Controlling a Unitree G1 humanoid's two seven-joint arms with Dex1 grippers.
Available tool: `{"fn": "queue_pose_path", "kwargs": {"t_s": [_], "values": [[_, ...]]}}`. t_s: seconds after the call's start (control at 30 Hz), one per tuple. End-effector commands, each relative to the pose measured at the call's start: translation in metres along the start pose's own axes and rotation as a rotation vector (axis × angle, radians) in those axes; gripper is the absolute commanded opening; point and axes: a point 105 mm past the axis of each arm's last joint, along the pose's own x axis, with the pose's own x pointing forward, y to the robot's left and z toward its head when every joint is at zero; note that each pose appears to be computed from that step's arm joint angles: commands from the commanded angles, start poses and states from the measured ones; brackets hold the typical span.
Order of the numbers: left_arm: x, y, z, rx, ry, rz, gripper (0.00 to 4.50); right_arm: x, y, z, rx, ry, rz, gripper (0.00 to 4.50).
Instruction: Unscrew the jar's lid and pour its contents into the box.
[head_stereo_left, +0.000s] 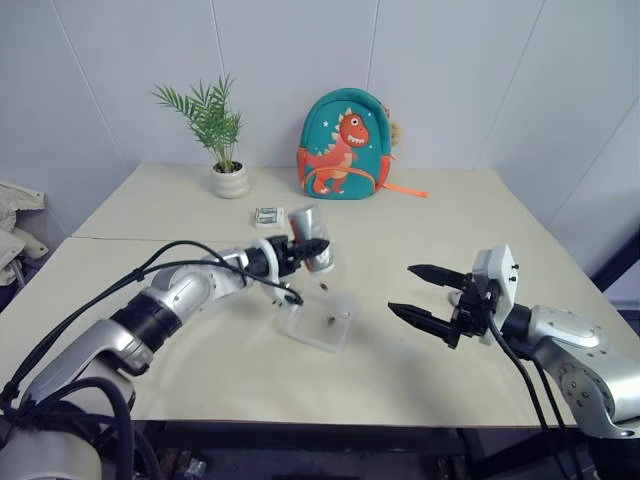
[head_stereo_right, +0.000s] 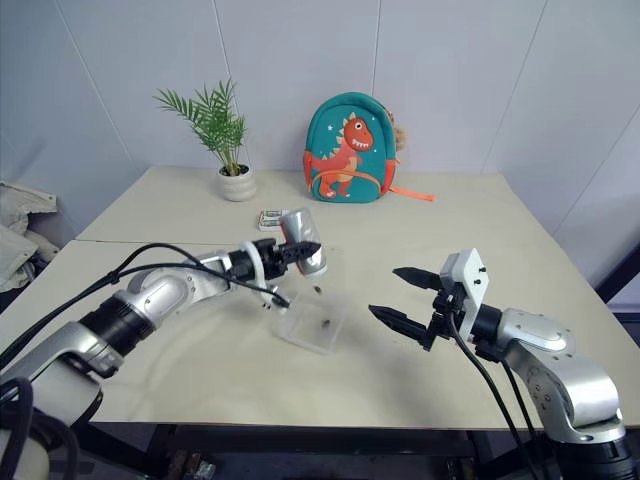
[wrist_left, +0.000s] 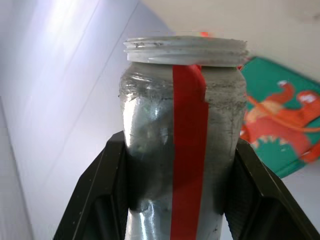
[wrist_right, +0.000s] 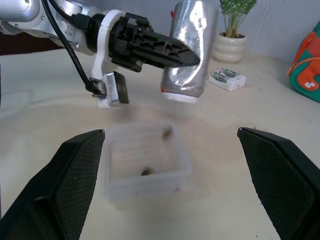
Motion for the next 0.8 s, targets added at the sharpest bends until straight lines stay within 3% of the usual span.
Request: {"fn": "queue_pose_path", "kwargs": {"t_s": [0.03, 0.23, 0.3, 0.4, 0.57, 0.8], "values": [[0.003, 0.008, -0.009, 0.034, 0.014, 0.029, 2.00, 0.001, 0.001, 0.010, -0.023, -0.042, -0.010, 4.49], [-0.010, 0.000, -0.011, -0.154, 0.047, -0.026, 2.00, 0.002, 0.001, 0.012, -0.017, -0.049, -0.011, 4.49], [-0.017, -0.011, -0.022, -0.352, 0.123, -0.082, 2.00, 0.002, 0.001, 0.013, -0.015, -0.050, -0.010, 4.49], [-0.038, -0.035, -0.035, -0.824, 0.288, -0.158, 2.00, 0.002, 0.001, 0.013, -0.013, -0.049, -0.007, 4.49], [-0.080, -0.065, -0.064, -1.529, 0.624, -0.093, 2.00, 0.002, 0.001, 0.012, -0.005, -0.045, 0.000, 4.49], [-0.140, -0.107, -0.039, -2.172, 0.978, -0.004, 2.00, 0.001, 0.004, 0.016, -0.001, -0.045, 0.022, 4.49]]}}
